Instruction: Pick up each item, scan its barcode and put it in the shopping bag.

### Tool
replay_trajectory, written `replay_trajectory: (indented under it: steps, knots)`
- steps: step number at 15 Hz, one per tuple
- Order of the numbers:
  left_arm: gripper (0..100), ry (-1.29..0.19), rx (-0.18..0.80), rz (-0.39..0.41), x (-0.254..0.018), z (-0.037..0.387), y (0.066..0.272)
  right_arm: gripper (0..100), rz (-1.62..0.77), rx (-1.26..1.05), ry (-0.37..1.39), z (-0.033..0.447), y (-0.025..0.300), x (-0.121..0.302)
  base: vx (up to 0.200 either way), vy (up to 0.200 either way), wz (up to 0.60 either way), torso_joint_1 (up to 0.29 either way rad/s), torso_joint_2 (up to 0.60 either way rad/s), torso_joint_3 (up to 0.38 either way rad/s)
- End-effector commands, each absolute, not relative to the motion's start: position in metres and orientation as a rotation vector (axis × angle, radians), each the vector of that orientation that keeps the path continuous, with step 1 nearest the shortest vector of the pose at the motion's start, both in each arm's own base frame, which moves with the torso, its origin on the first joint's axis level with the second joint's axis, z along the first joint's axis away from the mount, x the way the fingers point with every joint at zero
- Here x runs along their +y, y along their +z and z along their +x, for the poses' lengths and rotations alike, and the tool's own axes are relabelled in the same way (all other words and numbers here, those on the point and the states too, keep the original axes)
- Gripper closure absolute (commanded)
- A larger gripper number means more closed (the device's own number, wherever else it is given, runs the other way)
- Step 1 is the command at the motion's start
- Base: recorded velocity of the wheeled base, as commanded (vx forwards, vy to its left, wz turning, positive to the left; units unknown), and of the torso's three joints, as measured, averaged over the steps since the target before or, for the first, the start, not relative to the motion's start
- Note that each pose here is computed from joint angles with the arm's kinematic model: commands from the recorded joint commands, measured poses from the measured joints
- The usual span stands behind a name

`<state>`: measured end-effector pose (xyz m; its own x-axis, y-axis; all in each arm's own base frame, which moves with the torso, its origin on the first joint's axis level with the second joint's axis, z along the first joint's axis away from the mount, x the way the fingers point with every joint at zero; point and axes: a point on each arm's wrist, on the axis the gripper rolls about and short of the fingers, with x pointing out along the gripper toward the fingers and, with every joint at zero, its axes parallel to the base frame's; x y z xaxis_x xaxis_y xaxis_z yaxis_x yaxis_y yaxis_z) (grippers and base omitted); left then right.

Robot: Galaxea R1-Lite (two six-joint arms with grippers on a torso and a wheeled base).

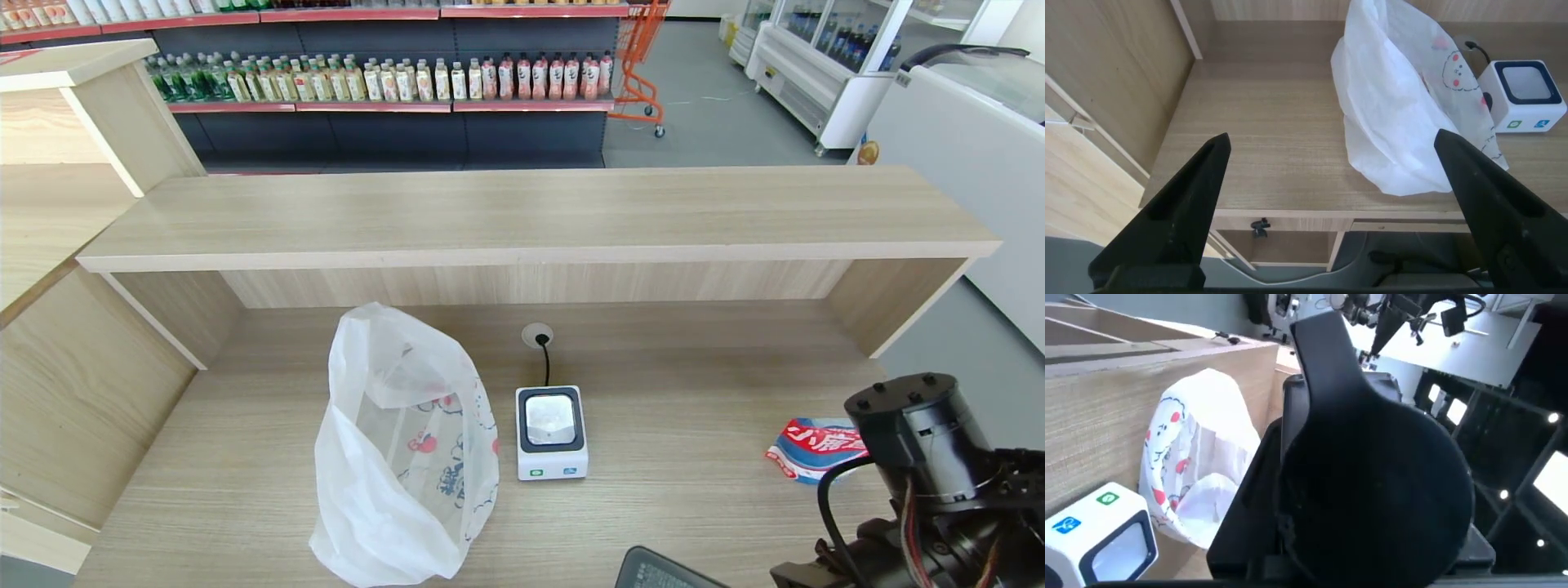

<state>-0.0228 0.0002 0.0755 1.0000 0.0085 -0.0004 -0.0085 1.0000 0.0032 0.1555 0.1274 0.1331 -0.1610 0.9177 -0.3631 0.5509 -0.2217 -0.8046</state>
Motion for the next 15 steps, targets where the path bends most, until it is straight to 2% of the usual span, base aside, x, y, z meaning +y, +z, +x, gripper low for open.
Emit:
replay_trajectory:
  steps: [1, 6, 12, 13, 15]
  knots:
    - [0, 0.009, 0.0, 0.003, 0.0, -0.023, 0.075, 100, -1.746, -1.688, 1.321, 0.158, 0.136, 0.13, 0.0, 0.0, 0.0, 0.0, 0.0, 0.0]
    - [0, 0.009, 0.0, 0.003, 0.0, -0.023, 0.075, 100, -1.801, -1.751, 1.176, 0.168, 0.145, 0.131, 0.0, 0.0, 0.0, 0.0, 0.0, 0.0]
    - [0, 0.009, 0.0, 0.003, 0.0, -0.023, 0.075, 100, -1.805, -1.678, 1.195, 0.176, 0.14, 0.127, 0.0, 0.0, 0.0, 0.0, 0.0, 0.0]
    - [0, 0.008, 0.0, 0.003, 0.0, -0.023, 0.075, 100, -1.786, -1.649, 1.204, 0.176, 0.143, 0.127, 0.0, 0.0, 0.0, 0.0, 0.0, 0.0]
    - [0, 0.008, 0.0, 0.003, 0.0, -0.023, 0.075, 100, -1.64, -1.385, 1.239, 0.177, 0.176, 0.119, 0.0, 0.0, 0.0, 0.0, 0.0, 0.0]
